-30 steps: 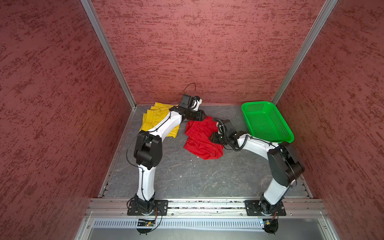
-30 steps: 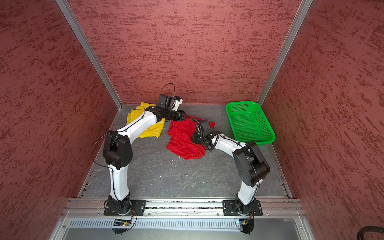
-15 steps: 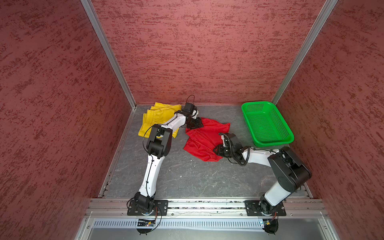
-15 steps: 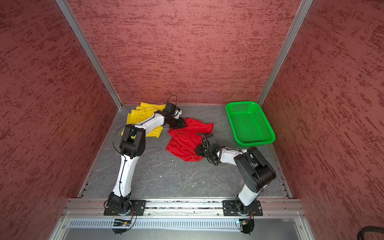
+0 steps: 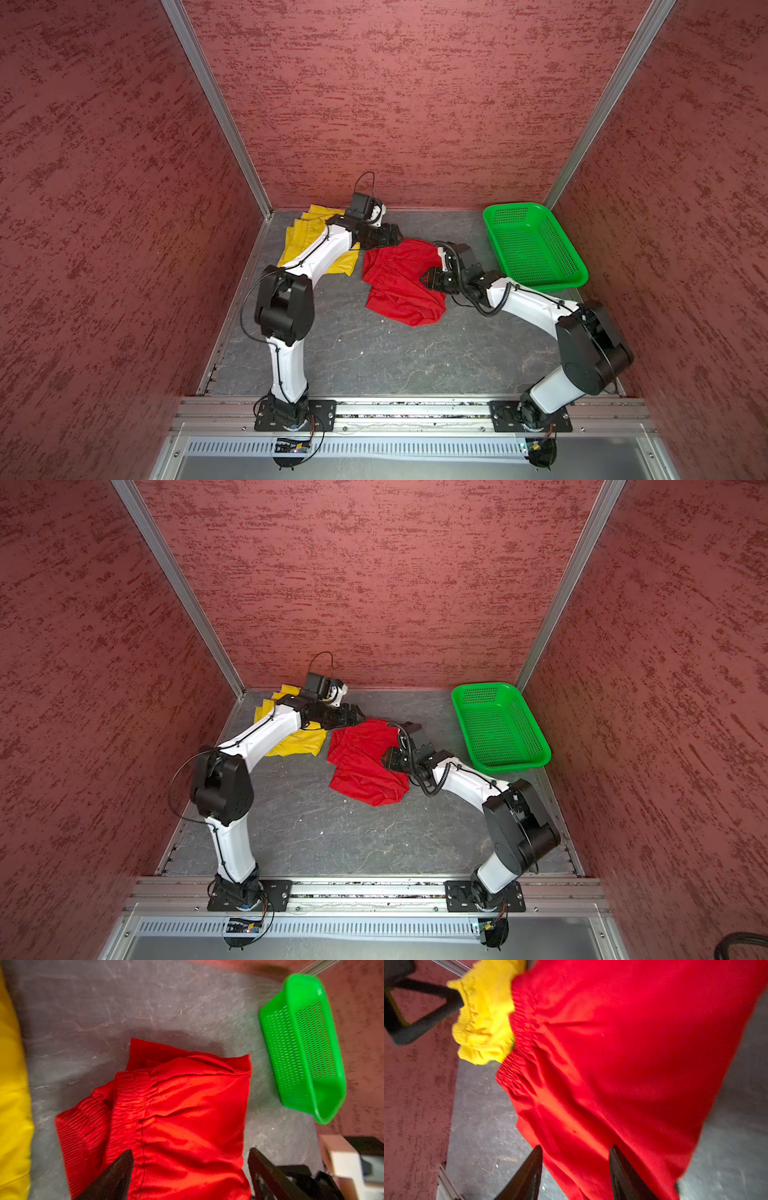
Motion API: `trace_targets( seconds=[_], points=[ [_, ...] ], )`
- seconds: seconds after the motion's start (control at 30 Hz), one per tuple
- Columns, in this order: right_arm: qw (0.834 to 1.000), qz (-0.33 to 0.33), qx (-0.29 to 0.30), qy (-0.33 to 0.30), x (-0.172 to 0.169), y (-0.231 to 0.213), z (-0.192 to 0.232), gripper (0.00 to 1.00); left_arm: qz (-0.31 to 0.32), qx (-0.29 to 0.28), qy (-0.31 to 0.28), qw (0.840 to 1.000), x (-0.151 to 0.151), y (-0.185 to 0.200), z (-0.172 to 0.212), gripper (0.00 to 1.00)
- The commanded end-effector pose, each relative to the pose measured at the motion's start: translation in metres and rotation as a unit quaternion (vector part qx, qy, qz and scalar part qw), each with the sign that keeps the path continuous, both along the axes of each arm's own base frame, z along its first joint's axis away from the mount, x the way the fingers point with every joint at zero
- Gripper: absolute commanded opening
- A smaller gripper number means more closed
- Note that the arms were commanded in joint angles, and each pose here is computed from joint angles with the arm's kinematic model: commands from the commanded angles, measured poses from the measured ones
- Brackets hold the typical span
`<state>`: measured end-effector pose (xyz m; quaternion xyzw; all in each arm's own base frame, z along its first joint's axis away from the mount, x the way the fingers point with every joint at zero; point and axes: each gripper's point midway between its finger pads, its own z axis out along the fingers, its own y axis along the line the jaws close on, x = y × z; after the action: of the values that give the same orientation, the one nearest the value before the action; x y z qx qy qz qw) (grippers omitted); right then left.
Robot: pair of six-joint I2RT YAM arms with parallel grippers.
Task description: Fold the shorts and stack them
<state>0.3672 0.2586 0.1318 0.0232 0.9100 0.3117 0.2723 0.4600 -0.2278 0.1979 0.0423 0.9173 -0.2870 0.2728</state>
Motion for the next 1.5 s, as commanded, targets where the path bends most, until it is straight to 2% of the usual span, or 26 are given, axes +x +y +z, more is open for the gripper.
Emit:
trace_targets(
  seconds=[0.0,0.13,0.27,0.4,0.63,0.77,0.87,0.97,1.0,1.1,1.17,1.2,1.33,1.47],
  points=[
    [0.999,0.0,-0.037,0.009,0.012,0.001,-0.016,0.53,0.037,-0.006,0.047,0.998,-0.01,0.031,-0.027,0.9],
    [0.998,-0.005,-0.054,0.035,0.021,0.002,-0.046,0.53,0.059,-0.016,0.111,0.992,-0.031,0.053,-0.071,0.93],
    [0.996,-0.011,-0.068,0.058,0.015,-0.004,-0.067,0.52,0.065,-0.027,0.16,0.985,-0.051,0.059,-0.108,0.94],
    [0.993,-0.012,-0.074,0.087,0.001,-0.01,-0.091,0.51,0.06,-0.045,0.189,0.979,-0.064,0.052,-0.131,0.96],
    [0.991,-0.013,-0.072,0.115,-0.017,-0.017,-0.114,0.5,0.038,-0.044,0.217,0.974,-0.075,0.026,-0.165,0.97],
    [0.99,-0.011,-0.066,0.124,-0.024,-0.017,-0.121,0.49,0.035,-0.041,0.232,0.971,-0.074,0.013,-0.187,0.93],
    [0.989,-0.014,-0.056,0.134,-0.033,-0.018,-0.129,0.48,0.036,-0.047,0.236,0.97,-0.072,0.001,-0.196,0.84],
    [0.989,-0.022,-0.038,0.139,-0.038,-0.018,-0.134,0.47,0.026,-0.063,0.227,0.971,-0.069,-0.016,-0.191,0.7],
    [0.99,-0.023,-0.031,0.139,-0.039,-0.016,-0.135,0.46,0.024,-0.065,0.22,0.973,-0.067,-0.02,-0.187,0.62],
    [0.99,-0.025,-0.025,0.134,-0.037,-0.014,-0.131,0.46,0.011,-0.066,0.191,0.979,-0.059,-0.029,-0.168,0.23],
    [0.992,-0.025,-0.018,0.12,-0.032,-0.012,-0.121,0.46,-0.001,-0.039,0.16,0.986,-0.053,-0.028,-0.152,0.05],
    [0.993,-0.025,-0.015,0.111,-0.03,-0.011,-0.114,0.48,-0.007,-0.014,0.137,0.99,-0.048,-0.026,-0.142,0.0],
    [0.997,-0.024,-0.009,0.078,-0.024,-0.011,-0.084,0.56,-0.039,0.083,0.072,0.993,-0.036,-0.011,-0.11,0.0],
    [0.998,-0.02,-0.005,0.056,-0.026,-0.014,-0.062,0.58,-0.066,0.178,0.04,0.981,-0.02,0.015,-0.095,0.0]
  ],
)
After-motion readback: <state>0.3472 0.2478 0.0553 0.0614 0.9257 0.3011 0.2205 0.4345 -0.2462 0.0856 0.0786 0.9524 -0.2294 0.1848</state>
